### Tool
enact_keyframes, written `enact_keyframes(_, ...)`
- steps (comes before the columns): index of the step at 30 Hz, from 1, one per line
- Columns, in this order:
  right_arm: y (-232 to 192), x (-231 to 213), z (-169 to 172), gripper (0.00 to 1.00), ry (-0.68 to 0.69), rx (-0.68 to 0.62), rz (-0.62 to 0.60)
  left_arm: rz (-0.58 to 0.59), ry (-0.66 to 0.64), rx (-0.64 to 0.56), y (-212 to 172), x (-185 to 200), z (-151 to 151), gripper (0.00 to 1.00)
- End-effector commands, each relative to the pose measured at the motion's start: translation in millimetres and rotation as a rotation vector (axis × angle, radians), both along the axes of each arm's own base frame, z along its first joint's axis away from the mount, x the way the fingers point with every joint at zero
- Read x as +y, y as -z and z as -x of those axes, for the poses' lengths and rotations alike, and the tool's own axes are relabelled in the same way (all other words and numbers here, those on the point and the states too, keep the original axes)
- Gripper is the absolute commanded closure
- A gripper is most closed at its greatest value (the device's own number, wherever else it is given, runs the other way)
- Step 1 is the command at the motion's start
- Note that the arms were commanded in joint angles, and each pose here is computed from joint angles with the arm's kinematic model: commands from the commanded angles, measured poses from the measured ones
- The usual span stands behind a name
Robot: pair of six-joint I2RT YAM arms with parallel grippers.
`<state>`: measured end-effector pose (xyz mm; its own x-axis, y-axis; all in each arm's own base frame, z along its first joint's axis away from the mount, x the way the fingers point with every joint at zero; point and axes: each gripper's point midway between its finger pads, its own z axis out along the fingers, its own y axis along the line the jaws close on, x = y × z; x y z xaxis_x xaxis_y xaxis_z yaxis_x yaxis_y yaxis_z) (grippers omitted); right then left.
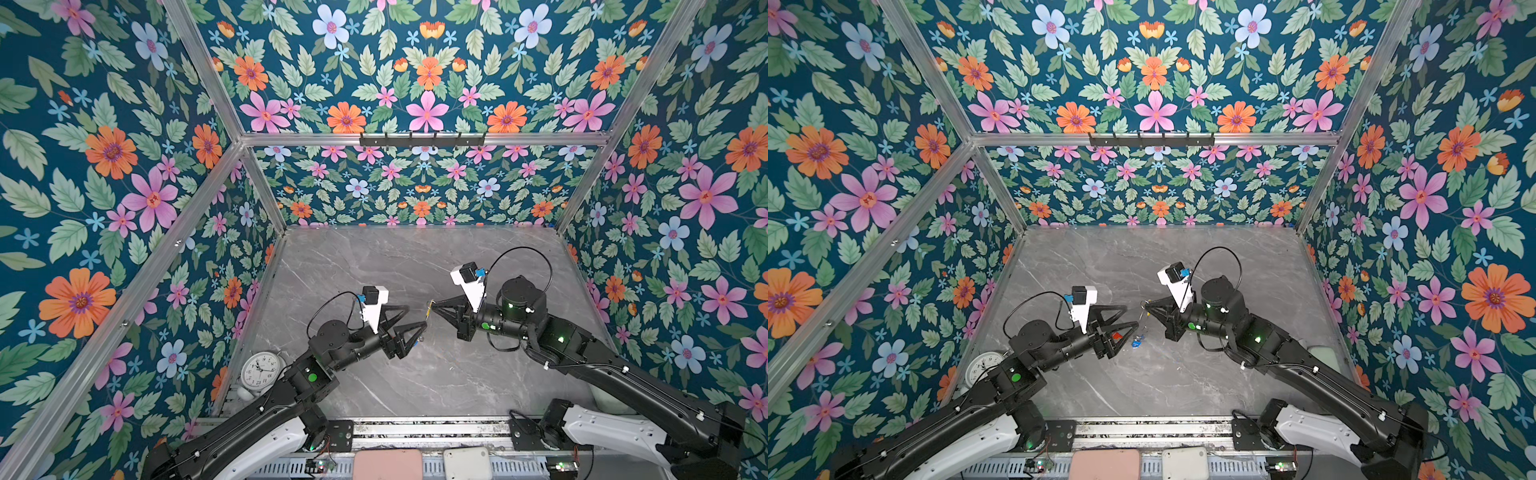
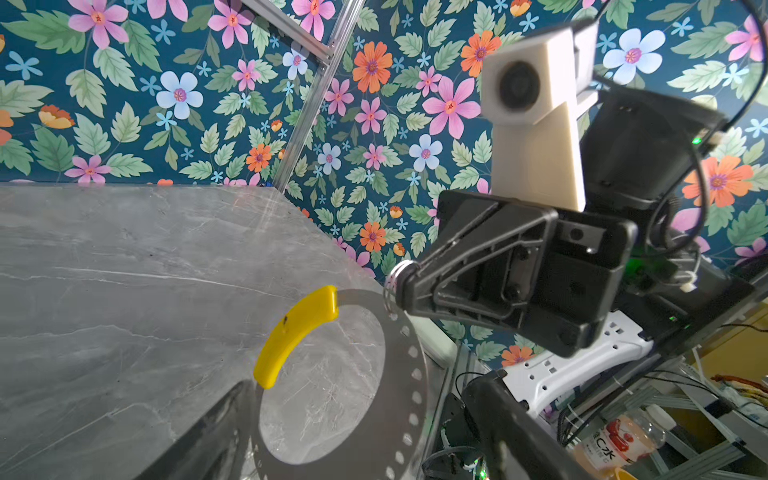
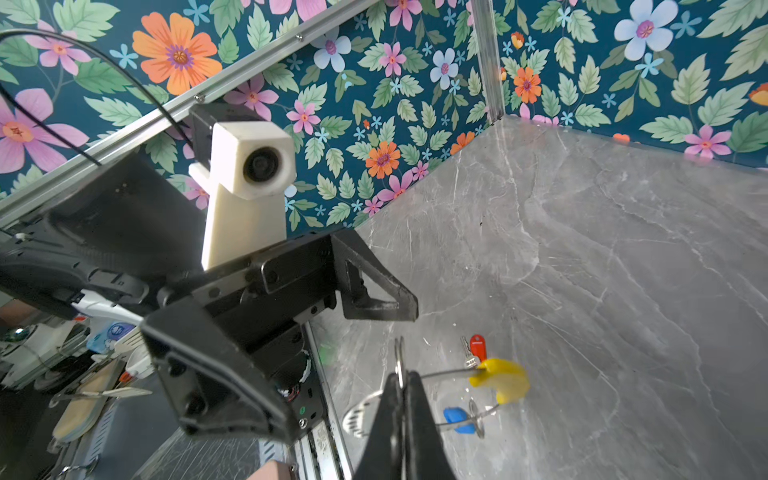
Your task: Remove the keys from the keyring
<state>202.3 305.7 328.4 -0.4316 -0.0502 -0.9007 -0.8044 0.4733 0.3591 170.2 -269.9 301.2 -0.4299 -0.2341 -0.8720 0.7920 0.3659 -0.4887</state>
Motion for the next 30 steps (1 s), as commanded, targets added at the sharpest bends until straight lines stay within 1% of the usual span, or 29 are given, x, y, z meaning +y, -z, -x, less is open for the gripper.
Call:
enact_keyframes(1, -2.5, 0.8, -8.2, 1.0, 0.048, -0.02, 0.014, -0.048, -0.038, -0.036, 3.3, -0.7, -6.7, 0.15)
enact_keyframes(3, -4.9, 3.3, -6.5, 1.0, 0.04, -0.021, 0.003, -0.101, -0.073, -0.036, 14.1, 0.8, -13.4, 0.17)
enact_keyframes(5, -6.7, 5.3, -4.9, 1.0, 0.03, -0.018, -0.001, -0.125, -0.087, -0.045, 18.8, 0.7, -16.3, 0.2)
enact_keyframes(10, -6.3, 11.0, -1.7, 1.0, 0.012, -0.009, 0.0, -0.132, -0.083, -0.065, 18.5, -1.4, -17.3, 0.34)
enact_keyframes(12, -4.6, 14.8, 0.2, 1.0, 0.001, -0.006, 0.002, -0.128, -0.069, -0.072, 17.5, -3.7, -15.9, 0.37)
enact_keyframes(15, -1.5, 17.4, -0.3, 1.0, -0.002, 0.0, 0.009, -0.116, -0.047, -0.086, 14.4, -5.9, -12.7, 0.5)
enact_keyframes(17, -0.9, 16.7, -2.5, 1.0, 0.009, -0.003, 0.013, -0.113, -0.035, -0.092, 13.0, -6.5, -10.5, 0.62)
enact_keyframes(20, -0.6, 15.5, -5.3, 1.0, 0.026, -0.009, 0.018, -0.108, -0.035, -0.089, 12.5, -5.4, -9.7, 0.74)
enact_keyframes(22, 0.7, 15.5, -7.2, 1.0, 0.034, -0.008, 0.026, -0.108, -0.037, -0.08, 13.5, -5.4, -9.9, 0.8)
enact_keyframes(27, 5.9, 16.7, -10.9, 1.0, 0.048, 0.012, 0.041, -0.094, -0.058, -0.033, 14.8, -5.7, -14.9, 0.97)
enact_keyframes(28, 6.5, 16.1, -11.3, 0.96, 0.054, 0.012, 0.042, -0.089, -0.065, -0.022, 13.5, -5.5, -16.3, 1.0)
enact_keyframes(30, 5.1, 13.8, -11.7, 0.86, 0.063, 0.007, 0.038, -0.078, -0.069, -0.004, 11.8, -6.1, -17.5, 1.0)
